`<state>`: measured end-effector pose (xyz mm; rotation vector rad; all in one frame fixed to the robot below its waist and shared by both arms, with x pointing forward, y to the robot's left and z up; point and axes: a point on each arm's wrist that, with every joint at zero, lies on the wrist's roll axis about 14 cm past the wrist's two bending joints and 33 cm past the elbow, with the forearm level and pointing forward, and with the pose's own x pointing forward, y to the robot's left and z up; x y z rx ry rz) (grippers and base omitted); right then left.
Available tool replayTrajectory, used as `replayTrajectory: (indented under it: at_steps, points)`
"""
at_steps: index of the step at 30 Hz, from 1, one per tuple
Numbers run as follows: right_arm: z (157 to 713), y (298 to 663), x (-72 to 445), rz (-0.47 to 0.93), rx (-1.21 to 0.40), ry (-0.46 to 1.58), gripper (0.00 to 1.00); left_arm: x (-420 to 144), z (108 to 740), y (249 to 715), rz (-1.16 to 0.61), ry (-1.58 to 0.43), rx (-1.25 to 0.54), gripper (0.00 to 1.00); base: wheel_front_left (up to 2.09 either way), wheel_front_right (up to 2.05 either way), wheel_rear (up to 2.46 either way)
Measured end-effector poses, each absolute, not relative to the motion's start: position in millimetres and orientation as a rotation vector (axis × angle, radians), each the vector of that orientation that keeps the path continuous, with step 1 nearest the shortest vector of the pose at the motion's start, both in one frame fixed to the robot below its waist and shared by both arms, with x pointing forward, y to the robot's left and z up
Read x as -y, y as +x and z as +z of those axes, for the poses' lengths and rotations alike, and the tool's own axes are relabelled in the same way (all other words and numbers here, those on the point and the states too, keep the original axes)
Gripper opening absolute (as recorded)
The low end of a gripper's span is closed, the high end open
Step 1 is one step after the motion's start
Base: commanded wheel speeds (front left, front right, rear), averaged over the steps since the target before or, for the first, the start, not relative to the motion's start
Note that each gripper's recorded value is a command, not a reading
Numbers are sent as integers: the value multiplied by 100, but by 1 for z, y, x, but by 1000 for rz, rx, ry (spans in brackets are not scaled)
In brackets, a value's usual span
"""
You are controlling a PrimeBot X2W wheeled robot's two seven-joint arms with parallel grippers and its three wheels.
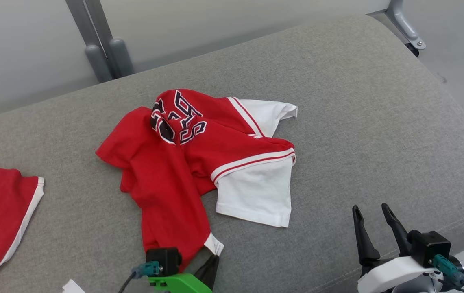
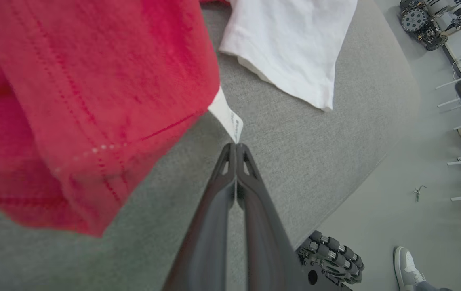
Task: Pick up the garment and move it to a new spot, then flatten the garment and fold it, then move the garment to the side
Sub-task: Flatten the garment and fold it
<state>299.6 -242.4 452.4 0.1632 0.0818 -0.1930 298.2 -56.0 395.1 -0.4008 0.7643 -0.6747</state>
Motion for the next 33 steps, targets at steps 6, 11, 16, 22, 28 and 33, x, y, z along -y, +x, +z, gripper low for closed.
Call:
replayTrajectory:
  at_steps: [6, 11, 16, 22, 28, 33]
  points:
    - [447, 299, 237, -177, -100, 162, 100, 65, 414, 298, -676, -521, -710, 100, 0, 0, 0]
    - [448, 301, 233, -160, -95, 162, 100, 44, 451, 312, -635, -614, -616, 100, 0, 0, 0]
    - [450, 305, 227, -136, -87, 163, 100, -14, 453, 328, -466, -600, -579, 100, 0, 0, 0]
    - [449, 310, 218, -107, -95, 161, 100, -27, 423, 315, -419, -589, -698, 100, 0, 0, 0]
    - [450, 315, 219, -108, -91, 158, 100, -6, 416, 319, -451, -629, -727, 100, 0, 0, 0]
    - [447, 313, 223, -122, -102, 157, 100, 2, 403, 313, -468, -625, -777, 91, 0, 0, 0]
